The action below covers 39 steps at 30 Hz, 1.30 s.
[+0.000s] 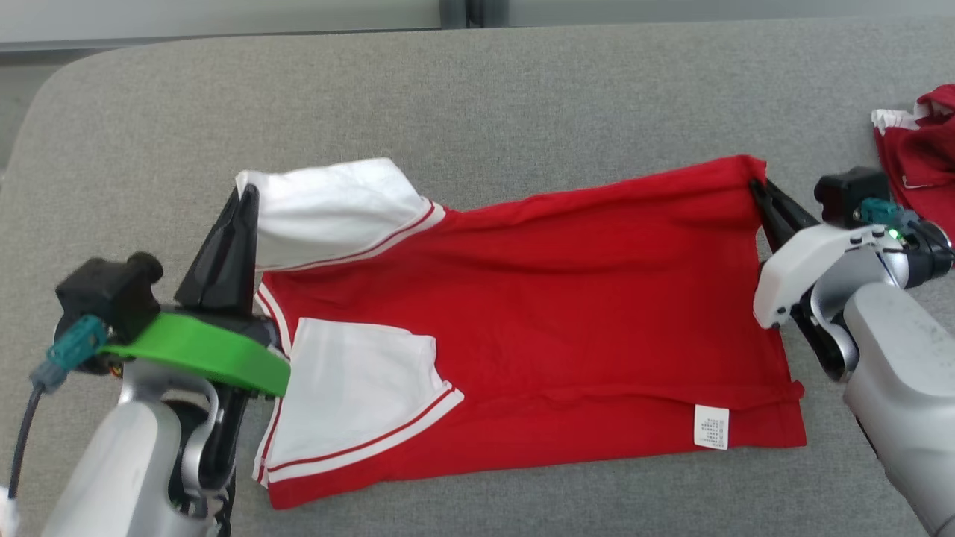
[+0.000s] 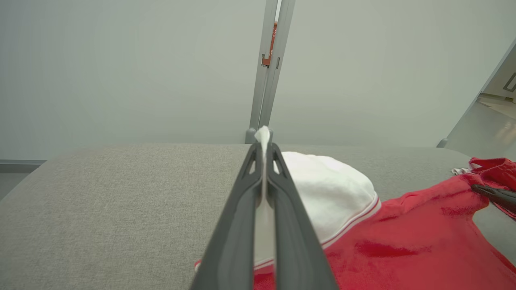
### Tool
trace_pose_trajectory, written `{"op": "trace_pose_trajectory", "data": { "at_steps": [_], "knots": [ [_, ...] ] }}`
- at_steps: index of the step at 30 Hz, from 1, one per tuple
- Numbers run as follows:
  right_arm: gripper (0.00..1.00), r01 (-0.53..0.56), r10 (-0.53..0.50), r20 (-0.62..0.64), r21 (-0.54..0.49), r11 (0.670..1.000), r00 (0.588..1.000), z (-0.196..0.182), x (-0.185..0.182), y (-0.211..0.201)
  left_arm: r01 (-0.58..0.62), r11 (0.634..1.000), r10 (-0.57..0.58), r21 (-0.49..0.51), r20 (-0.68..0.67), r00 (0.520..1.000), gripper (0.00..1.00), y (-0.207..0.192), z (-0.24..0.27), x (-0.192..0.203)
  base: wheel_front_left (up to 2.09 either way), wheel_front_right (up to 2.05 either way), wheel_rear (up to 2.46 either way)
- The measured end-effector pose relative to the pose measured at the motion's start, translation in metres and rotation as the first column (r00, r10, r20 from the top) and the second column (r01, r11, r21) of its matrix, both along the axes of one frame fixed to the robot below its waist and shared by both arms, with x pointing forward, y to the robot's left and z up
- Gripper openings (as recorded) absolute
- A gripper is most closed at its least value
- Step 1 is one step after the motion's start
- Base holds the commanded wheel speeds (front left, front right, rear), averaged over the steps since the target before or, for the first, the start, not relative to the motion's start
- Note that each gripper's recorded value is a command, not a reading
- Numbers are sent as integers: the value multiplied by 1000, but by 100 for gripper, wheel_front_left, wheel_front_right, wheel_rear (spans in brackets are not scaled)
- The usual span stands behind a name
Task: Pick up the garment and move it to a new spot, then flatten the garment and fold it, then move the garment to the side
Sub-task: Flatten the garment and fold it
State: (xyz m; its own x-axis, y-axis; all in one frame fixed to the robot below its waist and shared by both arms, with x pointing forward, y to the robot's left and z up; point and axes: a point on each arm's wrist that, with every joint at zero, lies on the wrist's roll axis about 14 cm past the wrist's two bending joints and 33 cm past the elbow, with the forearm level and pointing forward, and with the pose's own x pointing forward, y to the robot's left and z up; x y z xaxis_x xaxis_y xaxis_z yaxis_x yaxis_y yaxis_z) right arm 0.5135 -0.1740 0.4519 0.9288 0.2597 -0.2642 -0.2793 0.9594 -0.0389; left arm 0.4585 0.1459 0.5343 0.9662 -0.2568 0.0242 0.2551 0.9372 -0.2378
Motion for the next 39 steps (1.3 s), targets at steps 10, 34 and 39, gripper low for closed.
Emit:
{"op": "trace_pose_trajectory", "data": {
  "at_steps": [10,34,39],
  "knots": [
    [0,20,-20,-6,92,996,1000,-12,-70,-4,-61,991,48,-116,-111,993,0,-5,-22,-78,0,0,0],
    [100,132,-133,-7,134,982,991,-23,-131,-10,-194,964,132,-182,-306,943,100,6,-102,-113,0,0,0],
    [100,194,-198,10,146,970,980,-20,-144,-25,-221,950,158,-221,-273,949,100,10,-91,-123,0,0,0]
  ]
}}
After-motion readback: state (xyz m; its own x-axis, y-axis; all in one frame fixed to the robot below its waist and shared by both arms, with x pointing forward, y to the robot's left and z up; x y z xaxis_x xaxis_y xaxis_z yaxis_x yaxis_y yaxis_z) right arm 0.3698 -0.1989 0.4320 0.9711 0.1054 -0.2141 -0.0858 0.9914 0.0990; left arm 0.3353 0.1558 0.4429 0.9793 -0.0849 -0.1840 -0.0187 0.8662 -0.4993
